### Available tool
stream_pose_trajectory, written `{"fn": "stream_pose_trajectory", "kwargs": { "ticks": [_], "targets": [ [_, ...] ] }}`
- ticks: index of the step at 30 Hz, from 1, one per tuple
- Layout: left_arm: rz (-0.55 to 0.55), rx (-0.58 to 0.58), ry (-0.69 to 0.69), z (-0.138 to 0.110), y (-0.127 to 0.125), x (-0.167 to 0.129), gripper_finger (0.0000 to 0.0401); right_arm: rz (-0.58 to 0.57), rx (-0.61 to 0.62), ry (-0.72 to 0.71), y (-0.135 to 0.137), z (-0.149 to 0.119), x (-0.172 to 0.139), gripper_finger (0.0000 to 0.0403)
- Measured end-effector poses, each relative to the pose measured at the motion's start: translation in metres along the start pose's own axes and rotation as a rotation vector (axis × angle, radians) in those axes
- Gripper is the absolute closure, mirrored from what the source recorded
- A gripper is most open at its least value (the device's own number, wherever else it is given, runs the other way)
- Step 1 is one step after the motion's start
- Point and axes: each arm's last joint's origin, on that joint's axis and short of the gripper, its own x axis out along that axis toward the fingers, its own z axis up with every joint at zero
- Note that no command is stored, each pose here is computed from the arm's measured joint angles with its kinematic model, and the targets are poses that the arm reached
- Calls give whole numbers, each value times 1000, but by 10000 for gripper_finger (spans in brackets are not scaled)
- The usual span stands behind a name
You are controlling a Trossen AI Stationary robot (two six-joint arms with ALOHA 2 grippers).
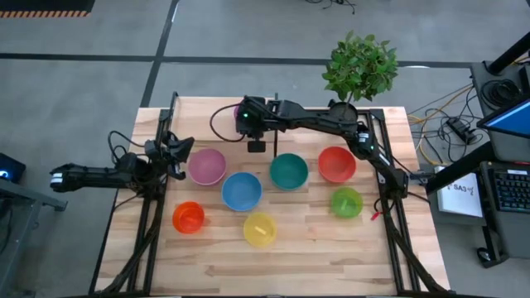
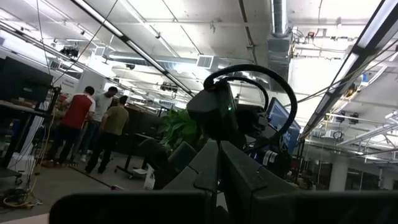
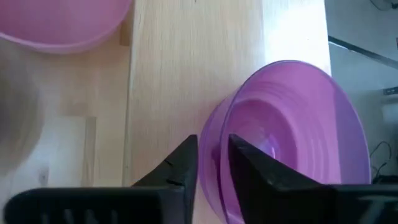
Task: Place and stack bowls onto a shelf
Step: Put the purple bowl on the shelf, then put the blue bowl on the shelf
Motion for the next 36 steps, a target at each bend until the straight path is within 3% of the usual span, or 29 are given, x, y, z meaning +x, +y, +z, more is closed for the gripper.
{"fn": "stream_pose_trajectory", "kwargs": {
  "ticks": [5,10,14,19,27,32,36],
  "targets": [
    [0,1,1,0,0,0,401,-7,22,-28,-1,5,-20,295],
    [0,-3,1,0,0,0,401,51,37,-57,11,11,-70,300],
    [-42,-7,4,0,-1,0,401,168,50,-117,36,14,-123,310],
    [-139,-19,4,7,-6,4,401,249,12,-213,85,10,-170,320],
    [-296,-77,51,14,-17,17,401,307,29,-452,168,-40,-203,322],
    [-412,-109,102,19,-30,31,401,313,65,-600,188,-85,-212,322],
    [-438,-151,191,14,-44,48,401,322,113,-674,190,-117,-208,322]
  ]
}}
